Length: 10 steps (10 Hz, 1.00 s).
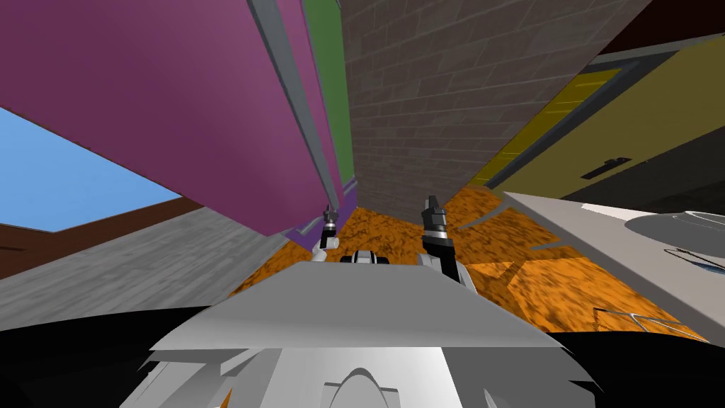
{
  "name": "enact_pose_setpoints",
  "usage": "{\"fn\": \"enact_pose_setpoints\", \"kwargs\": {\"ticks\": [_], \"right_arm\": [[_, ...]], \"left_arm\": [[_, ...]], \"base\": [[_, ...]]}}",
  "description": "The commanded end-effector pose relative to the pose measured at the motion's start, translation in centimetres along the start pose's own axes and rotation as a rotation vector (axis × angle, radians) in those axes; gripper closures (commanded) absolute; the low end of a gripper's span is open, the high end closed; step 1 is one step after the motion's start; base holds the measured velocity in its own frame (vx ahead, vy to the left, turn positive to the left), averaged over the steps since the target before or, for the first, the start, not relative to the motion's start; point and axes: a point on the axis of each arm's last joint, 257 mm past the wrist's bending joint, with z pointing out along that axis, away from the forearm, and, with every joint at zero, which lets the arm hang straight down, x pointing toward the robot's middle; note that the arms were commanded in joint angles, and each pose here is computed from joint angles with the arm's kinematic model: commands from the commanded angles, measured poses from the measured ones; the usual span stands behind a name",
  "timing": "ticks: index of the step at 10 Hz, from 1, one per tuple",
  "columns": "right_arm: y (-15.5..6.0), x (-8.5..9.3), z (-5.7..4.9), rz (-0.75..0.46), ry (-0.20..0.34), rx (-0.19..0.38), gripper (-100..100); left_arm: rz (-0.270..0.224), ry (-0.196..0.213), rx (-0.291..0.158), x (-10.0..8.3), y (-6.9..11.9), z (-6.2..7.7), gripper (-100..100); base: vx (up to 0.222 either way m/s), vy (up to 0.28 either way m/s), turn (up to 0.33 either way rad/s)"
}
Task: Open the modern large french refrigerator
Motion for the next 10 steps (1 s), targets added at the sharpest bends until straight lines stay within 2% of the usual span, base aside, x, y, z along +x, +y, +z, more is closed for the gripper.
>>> {"fn": "enact_pose_setpoints", "kwargs": {"ticks": [1,2,3,4,10], "right_arm": [[0.0,0.0,0.0,0.0,0.0,0.0,0],[0.0,0.0,0.0,0.0,0.0,0.0,0],[0.0,0.0,0.0,0.0,0.0,0.0,0],[0.0,0.0,0.0,0.0,0.0,0.0,0],[0.0,0.0,0.0,0.0,0.0,0.0,0]], "left_arm": [[-0.034,0.064,-0.026,2.6,0.9,-0.1,100],[-0.045,0.085,-0.038,3.5,1.3,-0.2,100],[-0.033,0.062,-0.038,2.4,1.3,-0.3,100],[-0.059,0.107,-0.071,4.0,2.3,-0.7,100],[-0.13,0.243,-0.139,8.9,3.9,-1.8,100]], "base": [[-0.25,0.111,-0.122],[-0.235,0.093,-0.148],[-0.108,0.036,-0.048],[-0.155,0.097,-0.138],[-0.207,0.162,-0.146]]}}
